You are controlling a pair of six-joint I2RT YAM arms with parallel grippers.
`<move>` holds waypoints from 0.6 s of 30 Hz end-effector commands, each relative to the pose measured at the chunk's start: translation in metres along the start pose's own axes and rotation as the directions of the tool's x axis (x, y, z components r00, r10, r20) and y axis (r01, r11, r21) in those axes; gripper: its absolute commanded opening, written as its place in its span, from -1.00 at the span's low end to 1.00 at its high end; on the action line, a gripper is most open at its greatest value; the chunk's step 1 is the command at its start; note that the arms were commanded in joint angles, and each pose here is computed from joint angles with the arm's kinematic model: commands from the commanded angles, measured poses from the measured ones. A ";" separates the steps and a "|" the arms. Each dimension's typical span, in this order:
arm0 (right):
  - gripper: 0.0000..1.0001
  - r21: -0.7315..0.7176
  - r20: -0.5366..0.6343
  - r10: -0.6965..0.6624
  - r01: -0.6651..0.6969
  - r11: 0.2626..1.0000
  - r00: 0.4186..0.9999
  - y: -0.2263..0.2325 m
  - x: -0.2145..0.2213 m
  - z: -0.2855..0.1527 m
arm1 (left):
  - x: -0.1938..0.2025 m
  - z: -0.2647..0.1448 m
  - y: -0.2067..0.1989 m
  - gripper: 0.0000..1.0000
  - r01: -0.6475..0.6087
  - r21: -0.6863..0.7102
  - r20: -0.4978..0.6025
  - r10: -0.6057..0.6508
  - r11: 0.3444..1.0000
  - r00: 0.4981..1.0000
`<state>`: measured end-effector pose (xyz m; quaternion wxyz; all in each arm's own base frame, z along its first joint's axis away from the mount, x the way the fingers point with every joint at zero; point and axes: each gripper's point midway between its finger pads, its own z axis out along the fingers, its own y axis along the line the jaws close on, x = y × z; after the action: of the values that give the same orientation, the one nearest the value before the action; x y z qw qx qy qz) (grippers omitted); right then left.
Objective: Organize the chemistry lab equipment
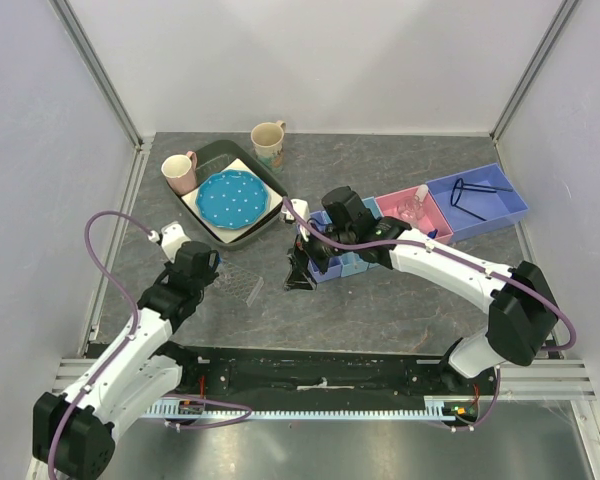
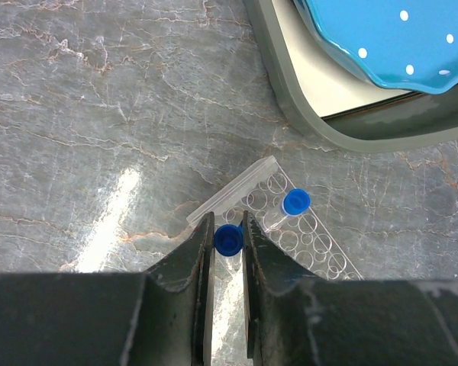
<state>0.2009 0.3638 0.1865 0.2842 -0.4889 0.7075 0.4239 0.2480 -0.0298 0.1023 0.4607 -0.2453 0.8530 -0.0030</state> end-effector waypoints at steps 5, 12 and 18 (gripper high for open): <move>0.96 -0.018 0.067 -0.033 0.034 0.999 0.997 0.007 -0.018 -0.011 | -0.012 0.003 -0.005 -0.90 0.003 -0.042 0.031 -0.001 0.999 1.000; 0.96 -0.018 0.077 -0.034 0.036 0.999 0.996 0.007 -0.020 -0.014 | -0.011 0.006 -0.009 -0.90 -0.012 -0.042 0.031 0.014 0.999 0.999; 0.96 -0.013 0.087 -0.032 0.033 0.999 0.996 0.005 -0.021 -0.017 | -0.010 0.007 -0.015 -0.90 -0.034 -0.042 0.042 0.036 0.999 0.998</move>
<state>0.2030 0.3582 0.1939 0.2922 -0.4819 0.7047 0.4310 0.2575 -0.0341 0.1013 0.4613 -0.2338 0.8555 0.0237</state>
